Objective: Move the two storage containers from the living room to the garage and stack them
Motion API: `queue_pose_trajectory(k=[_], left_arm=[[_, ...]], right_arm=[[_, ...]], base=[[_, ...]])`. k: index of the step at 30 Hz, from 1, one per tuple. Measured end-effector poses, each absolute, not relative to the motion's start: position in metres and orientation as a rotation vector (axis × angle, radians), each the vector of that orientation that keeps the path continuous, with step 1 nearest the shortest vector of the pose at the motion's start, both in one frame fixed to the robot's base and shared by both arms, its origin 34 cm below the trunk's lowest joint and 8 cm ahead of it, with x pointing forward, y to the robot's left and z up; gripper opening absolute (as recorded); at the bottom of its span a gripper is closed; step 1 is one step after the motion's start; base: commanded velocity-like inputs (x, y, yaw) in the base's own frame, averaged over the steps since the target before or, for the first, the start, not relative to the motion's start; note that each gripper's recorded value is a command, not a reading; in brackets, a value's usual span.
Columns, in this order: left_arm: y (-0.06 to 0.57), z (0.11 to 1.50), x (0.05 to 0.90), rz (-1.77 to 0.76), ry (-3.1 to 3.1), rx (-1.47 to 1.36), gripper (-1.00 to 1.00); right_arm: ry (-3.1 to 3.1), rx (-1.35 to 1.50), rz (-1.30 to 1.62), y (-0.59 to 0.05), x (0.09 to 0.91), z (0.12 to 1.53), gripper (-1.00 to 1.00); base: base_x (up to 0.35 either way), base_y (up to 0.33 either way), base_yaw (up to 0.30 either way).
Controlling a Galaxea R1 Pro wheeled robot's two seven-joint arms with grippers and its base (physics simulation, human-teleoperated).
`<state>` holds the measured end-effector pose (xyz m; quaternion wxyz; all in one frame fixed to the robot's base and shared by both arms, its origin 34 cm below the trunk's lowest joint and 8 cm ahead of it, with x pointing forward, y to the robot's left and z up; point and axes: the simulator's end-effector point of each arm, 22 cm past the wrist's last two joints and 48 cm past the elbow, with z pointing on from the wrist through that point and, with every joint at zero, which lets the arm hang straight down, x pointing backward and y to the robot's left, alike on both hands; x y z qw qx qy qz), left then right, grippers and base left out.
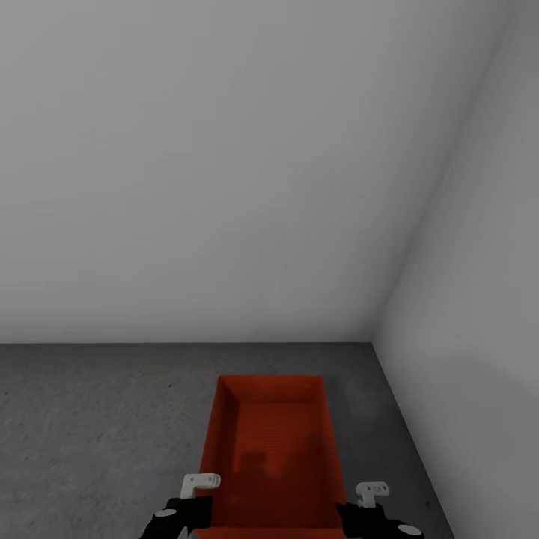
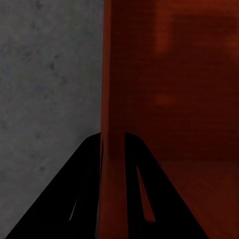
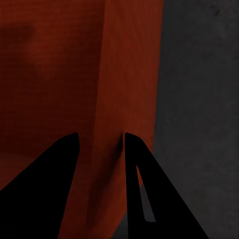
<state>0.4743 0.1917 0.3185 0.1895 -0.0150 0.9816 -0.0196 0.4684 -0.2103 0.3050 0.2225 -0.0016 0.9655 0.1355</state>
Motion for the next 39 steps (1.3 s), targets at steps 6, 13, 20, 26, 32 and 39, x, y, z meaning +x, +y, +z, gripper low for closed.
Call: queue_pose_trajectory(k=[6, 13, 20, 26, 32, 39], left_arm=[[0.191, 0.312, 0.468, -0.060, 2.762, -0.059, -1.00], [0.191, 0.301, 0.465, -0.061, 2.762, -0.062, -1.00], [0.191, 0.301, 0.465, -0.061, 2.762, -0.064, -1.00], [0.191, 0.301, 0.465, -0.061, 2.762, -0.063, -1.00], [0.191, 0.301, 0.465, -0.061, 2.762, -0.063, -1.00], [0.191, 0.288, 0.462, -0.061, 2.762, -0.063, -1.00]], right_arm=[[2.671, -0.021, 0.364, -0.211, 0.467, 0.302, -1.00], [2.671, -0.023, 0.363, -0.211, 0.465, 0.291, -1.00], [2.672, -0.024, 0.362, -0.211, 0.464, 0.291, -1.00], [2.672, -0.024, 0.362, -0.211, 0.465, 0.291, -1.00], [2.672, -0.024, 0.362, -0.211, 0.465, 0.291, -1.00], [2.672, -0.024, 0.362, -0.211, 0.462, 0.278, -1.00]], base=[[0.000, 0.000, 0.000], [0.000, 0.000, 0.000], [0.000, 0.000, 0.000], [0.000, 0.000, 0.000], [0.000, 0.000, 0.000], [0.000, 0.000, 0.000]])
